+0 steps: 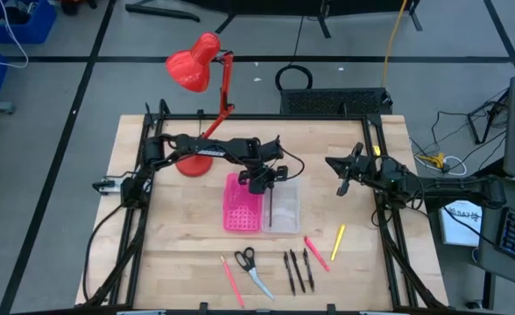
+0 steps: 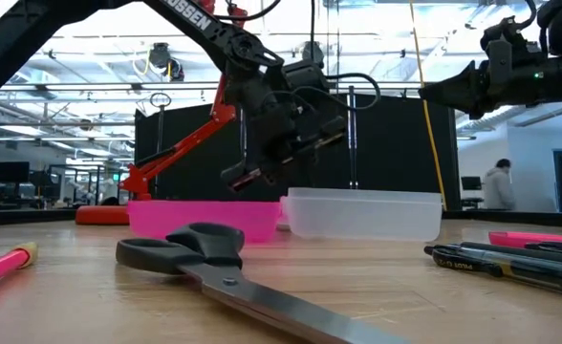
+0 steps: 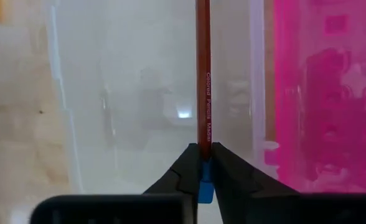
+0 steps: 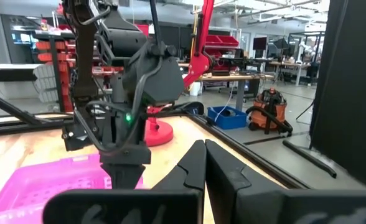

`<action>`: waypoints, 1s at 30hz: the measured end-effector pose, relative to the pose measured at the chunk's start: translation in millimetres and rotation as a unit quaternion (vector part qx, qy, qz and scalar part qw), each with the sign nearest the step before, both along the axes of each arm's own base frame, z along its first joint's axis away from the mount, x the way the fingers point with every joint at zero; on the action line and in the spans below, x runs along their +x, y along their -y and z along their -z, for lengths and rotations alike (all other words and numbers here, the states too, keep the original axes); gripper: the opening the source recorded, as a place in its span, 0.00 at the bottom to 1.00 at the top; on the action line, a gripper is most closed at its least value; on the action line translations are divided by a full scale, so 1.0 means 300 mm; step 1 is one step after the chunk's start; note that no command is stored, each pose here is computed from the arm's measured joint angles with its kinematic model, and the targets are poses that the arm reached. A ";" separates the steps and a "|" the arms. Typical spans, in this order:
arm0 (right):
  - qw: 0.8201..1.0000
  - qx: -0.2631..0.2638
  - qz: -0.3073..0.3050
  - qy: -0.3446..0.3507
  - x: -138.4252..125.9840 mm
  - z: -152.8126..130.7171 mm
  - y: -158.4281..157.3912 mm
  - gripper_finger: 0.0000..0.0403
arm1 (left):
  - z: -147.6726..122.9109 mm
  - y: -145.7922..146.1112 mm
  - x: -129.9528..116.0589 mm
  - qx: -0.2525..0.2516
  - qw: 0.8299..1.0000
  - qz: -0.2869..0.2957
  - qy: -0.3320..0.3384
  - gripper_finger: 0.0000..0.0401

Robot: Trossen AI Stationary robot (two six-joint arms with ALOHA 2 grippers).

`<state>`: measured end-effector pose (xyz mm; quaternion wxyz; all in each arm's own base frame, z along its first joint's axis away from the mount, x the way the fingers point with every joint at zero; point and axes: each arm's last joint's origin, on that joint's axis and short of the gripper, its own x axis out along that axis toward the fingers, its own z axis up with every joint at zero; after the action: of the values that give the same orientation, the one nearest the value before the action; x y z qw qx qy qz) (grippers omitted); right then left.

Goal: Pick & place school supplies into a supply box
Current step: Put the brown pencil into the pink supply box, then put the yellow pen into the pink supply box

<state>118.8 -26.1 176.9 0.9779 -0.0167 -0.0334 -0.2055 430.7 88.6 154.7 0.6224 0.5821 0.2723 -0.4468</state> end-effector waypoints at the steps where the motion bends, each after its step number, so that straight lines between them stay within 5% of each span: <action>1: 1.000 0.000 0.000 -0.001 0.000 0.000 0.000 0.00 | 0.000 0.000 0.000 -0.004 1.000 -0.008 -0.002 0.14; 14: 1.000 -0.002 0.000 0.000 0.000 -0.001 0.000 0.00 | -0.087 0.047 -0.008 0.006 0.999 -0.029 0.011 0.36; 25: 1.000 -0.003 -0.008 0.009 0.000 -0.006 -0.002 0.00 | -0.193 0.075 -0.045 -0.001 0.997 -0.073 0.013 0.37; 30: 1.000 -0.003 -0.014 0.006 0.001 -0.005 -0.003 0.00 | -0.371 0.127 -0.155 -0.009 0.997 -0.078 0.011 0.29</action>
<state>119.1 -25.3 178.3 0.9804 -0.0177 -0.0404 -0.1921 384.1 50.5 266.1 0.6640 0.5581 0.3057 -0.3926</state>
